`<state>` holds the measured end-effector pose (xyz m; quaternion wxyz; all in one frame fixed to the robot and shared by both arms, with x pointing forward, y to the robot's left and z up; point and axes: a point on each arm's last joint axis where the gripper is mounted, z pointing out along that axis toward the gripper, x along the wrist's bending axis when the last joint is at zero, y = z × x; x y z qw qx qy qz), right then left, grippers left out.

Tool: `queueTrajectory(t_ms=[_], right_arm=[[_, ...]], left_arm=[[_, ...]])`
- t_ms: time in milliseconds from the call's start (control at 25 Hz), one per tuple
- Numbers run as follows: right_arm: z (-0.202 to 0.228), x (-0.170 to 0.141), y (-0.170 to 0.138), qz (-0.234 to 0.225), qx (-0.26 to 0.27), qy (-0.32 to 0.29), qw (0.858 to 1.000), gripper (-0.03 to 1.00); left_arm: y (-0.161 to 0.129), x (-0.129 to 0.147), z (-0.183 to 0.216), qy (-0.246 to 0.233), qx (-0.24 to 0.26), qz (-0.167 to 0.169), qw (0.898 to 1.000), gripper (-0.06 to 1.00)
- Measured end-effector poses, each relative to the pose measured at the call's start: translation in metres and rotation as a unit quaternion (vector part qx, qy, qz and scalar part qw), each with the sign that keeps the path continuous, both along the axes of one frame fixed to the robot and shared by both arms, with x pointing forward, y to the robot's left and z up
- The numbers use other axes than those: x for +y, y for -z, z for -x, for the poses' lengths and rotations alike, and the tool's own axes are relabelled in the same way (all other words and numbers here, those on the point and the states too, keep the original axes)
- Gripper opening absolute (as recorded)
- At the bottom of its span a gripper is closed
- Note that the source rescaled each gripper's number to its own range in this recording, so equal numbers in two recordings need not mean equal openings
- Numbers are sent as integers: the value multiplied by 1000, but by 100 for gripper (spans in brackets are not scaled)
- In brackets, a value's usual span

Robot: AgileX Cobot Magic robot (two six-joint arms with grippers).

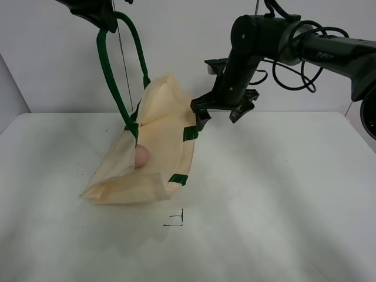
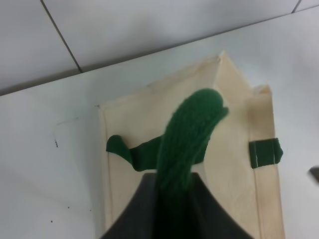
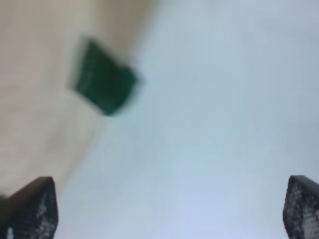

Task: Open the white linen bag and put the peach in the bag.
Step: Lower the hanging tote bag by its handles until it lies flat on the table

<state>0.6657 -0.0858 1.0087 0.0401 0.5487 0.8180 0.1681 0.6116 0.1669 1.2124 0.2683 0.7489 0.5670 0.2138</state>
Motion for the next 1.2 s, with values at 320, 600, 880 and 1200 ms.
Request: queueTrajectory(t_ms=[320,600,880,1200], right_arm=[[-31,-99,2,33,19,103,994,100],[-41,-184,3,45,39,187,980,100],[-31,-182,-8,41,38,186,981,100],[62,-187,-62,41,37,185,981,100]], left_arm=[[0,0,0,0,0,0,1000,0],[0,0,0,1,1,2,1000,0],[0,0,0,1,1,2,1000,0],[0,0,0,1,1,2,1000,0]])
